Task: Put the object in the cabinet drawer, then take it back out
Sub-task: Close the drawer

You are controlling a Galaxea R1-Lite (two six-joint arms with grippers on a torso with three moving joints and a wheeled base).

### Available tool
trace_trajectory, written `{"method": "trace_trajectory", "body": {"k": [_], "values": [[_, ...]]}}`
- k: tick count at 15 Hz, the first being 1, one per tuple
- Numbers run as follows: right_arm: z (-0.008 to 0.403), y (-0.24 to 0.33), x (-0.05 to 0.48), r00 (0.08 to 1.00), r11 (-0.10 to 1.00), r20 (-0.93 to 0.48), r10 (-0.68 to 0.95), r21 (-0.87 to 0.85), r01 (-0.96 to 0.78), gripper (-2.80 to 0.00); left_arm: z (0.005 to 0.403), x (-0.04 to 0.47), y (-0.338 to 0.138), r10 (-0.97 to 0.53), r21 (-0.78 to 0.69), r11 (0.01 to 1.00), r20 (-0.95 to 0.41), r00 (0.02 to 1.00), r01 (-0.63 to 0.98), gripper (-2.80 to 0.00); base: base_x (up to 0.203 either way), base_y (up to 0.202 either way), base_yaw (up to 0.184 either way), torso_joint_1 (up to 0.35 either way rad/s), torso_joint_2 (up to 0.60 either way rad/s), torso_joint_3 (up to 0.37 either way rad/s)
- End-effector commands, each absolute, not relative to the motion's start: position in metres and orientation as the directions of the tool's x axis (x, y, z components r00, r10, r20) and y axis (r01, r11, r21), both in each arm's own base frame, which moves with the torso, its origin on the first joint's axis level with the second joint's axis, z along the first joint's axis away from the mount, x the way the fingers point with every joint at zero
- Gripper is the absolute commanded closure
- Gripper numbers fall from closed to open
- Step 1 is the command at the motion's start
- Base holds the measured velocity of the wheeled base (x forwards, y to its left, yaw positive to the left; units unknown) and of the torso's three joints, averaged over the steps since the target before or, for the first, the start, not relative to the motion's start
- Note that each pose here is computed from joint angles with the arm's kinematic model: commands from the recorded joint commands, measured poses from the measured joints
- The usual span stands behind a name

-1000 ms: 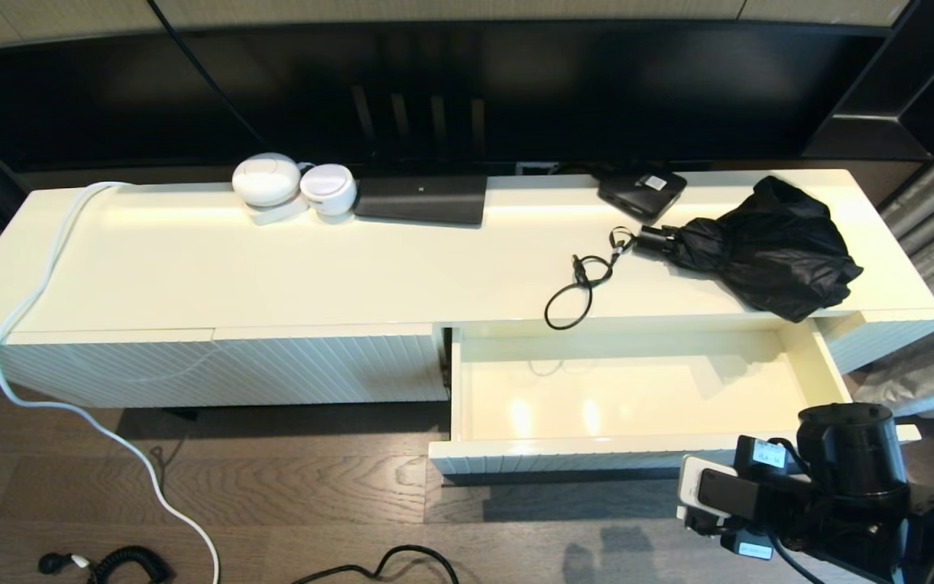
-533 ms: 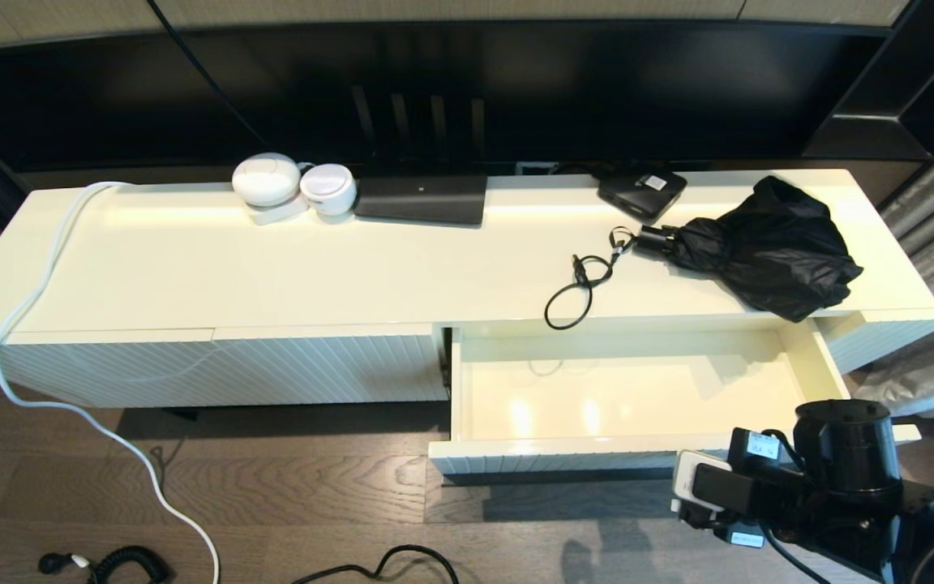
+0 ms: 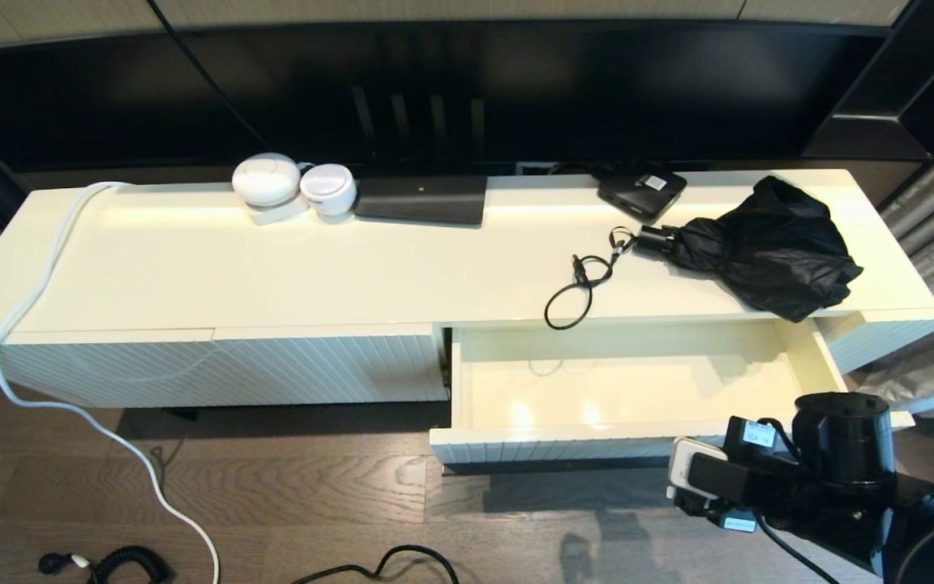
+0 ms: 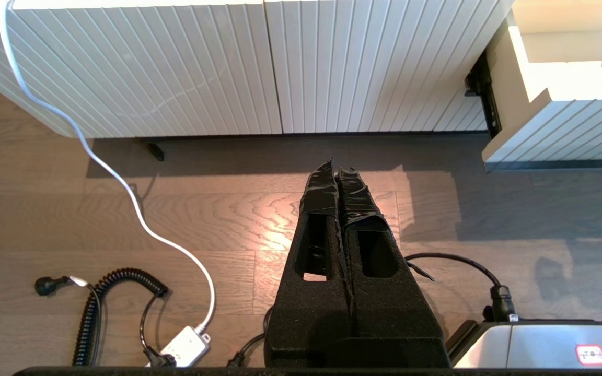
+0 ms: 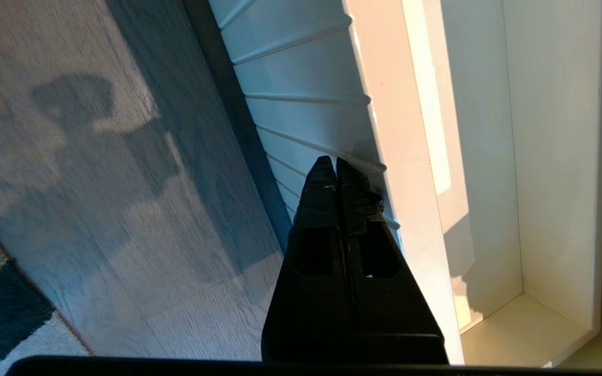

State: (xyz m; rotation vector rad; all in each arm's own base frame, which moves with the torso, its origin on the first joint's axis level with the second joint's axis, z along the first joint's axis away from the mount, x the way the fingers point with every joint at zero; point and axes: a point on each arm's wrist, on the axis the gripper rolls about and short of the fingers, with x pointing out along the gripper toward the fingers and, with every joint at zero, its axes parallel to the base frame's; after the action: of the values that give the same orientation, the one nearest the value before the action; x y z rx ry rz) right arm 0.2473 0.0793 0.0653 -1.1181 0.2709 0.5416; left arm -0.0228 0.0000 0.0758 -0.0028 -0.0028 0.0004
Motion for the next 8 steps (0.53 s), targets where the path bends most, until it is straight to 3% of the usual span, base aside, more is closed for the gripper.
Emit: {"method": "trace_trajectory", "body": {"k": [1, 8], "values": [[0.063, 0.080, 0.252, 0.842, 0.323, -0.465, 0.273, -0.780, -0.535, 0.00, 0.076, -0.023, 0.000, 0.000, -0.003, 1.000, 0.003, 1.000, 0.000, 0.00, 0.000, 0.000, 0.000, 0.000, 0.00, 0.000], [0.057, 0.084, 0.273, 0.873, 0.321, -0.404, 0.273, -0.818, -0.478, 0.00, 0.075, -0.023, 0.000, 0.000, -0.003, 1.000, 0.002, 1.000, 0.000, 0.00, 0.000, 0.000, 0.000, 0.000, 0.00, 0.000]]}}
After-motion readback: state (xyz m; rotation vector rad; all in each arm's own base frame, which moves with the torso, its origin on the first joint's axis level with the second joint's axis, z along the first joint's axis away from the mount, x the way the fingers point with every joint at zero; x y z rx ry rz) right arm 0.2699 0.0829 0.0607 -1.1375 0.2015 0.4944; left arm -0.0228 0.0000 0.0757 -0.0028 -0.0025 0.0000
